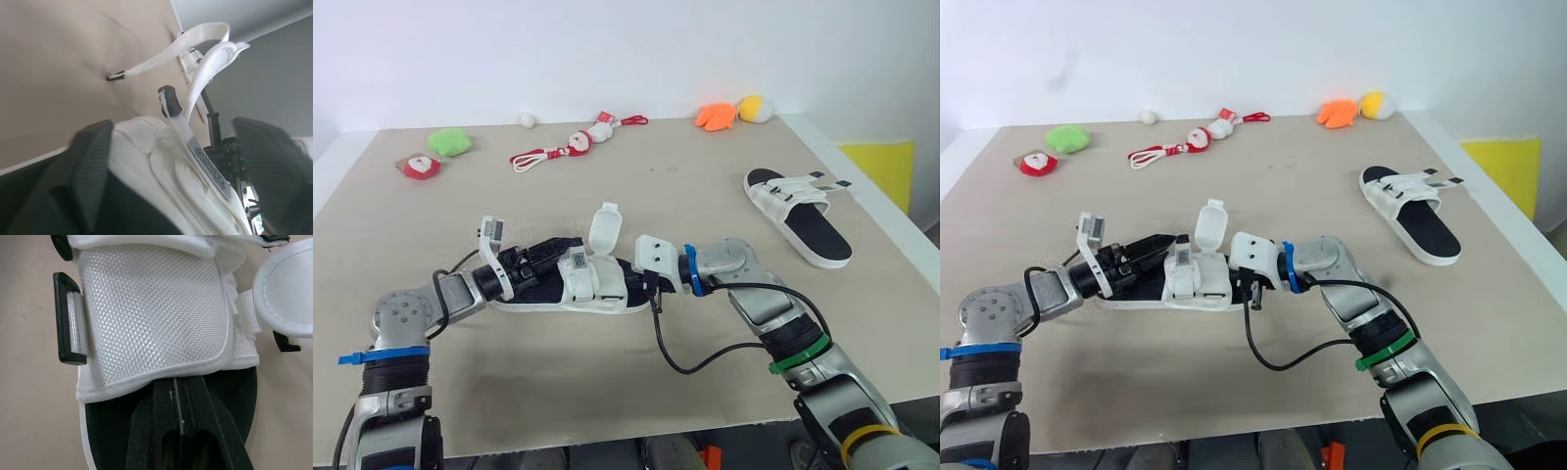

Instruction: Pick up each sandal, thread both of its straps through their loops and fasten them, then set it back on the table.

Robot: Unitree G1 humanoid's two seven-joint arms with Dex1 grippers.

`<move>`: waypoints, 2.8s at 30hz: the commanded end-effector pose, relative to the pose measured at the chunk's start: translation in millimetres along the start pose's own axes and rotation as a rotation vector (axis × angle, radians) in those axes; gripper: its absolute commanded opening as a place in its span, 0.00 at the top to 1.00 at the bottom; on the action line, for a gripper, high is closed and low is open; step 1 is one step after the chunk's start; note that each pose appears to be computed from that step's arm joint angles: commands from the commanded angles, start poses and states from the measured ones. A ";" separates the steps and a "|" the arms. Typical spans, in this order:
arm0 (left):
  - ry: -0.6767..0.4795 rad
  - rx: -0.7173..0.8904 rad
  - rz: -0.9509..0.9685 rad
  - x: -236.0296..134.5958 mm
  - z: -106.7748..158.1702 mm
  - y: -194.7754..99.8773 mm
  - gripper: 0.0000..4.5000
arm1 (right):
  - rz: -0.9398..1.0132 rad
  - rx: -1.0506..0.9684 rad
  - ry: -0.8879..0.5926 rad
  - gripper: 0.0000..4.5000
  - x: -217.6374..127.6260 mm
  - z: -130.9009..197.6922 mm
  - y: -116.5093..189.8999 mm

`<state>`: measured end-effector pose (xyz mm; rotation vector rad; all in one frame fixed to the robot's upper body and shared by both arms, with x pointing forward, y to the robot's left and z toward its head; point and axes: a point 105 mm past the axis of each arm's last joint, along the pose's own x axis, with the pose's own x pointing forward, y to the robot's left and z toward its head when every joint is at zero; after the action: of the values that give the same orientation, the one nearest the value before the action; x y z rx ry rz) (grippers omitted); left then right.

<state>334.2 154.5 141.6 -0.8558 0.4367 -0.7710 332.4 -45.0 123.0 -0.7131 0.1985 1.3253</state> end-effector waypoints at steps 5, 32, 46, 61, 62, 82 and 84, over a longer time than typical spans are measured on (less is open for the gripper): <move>-0.132 0.219 0.043 -16.8 53.1 -2.2 0.03 | 0.031 0.050 0.067 1.00 3.5 -21.1 8.1; 0.379 0.676 -0.200 1.8 -26.6 -17.2 0.03 | 0.023 0.043 0.068 1.00 2.4 -19.6 5.3; 0.129 0.452 -0.248 -4.1 19.4 -47.2 0.03 | 0.027 0.046 0.046 1.00 6.6 -15.5 5.6; 0.148 0.314 -0.144 53.0 32.6 -39.9 0.03 | 0.021 0.049 0.033 1.00 11.0 -12.1 6.2; 0.156 0.286 -0.151 54.6 32.2 -39.6 0.03 | 0.020 0.050 0.032 1.00 10.8 -12.0 6.3; 0.115 -0.121 -0.298 75.4 31.6 -53.6 0.03 | 0.003 0.065 0.036 1.00 7.2 -15.2 8.8; 0.117 -0.130 -0.293 74.4 28.9 -51.6 0.03 | 0.005 0.066 0.035 1.00 7.2 -15.1 8.8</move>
<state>381.7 92.0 185.8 -1.0037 0.5128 -1.0413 329.9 -38.5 125.1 -0.6754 0.1730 1.3247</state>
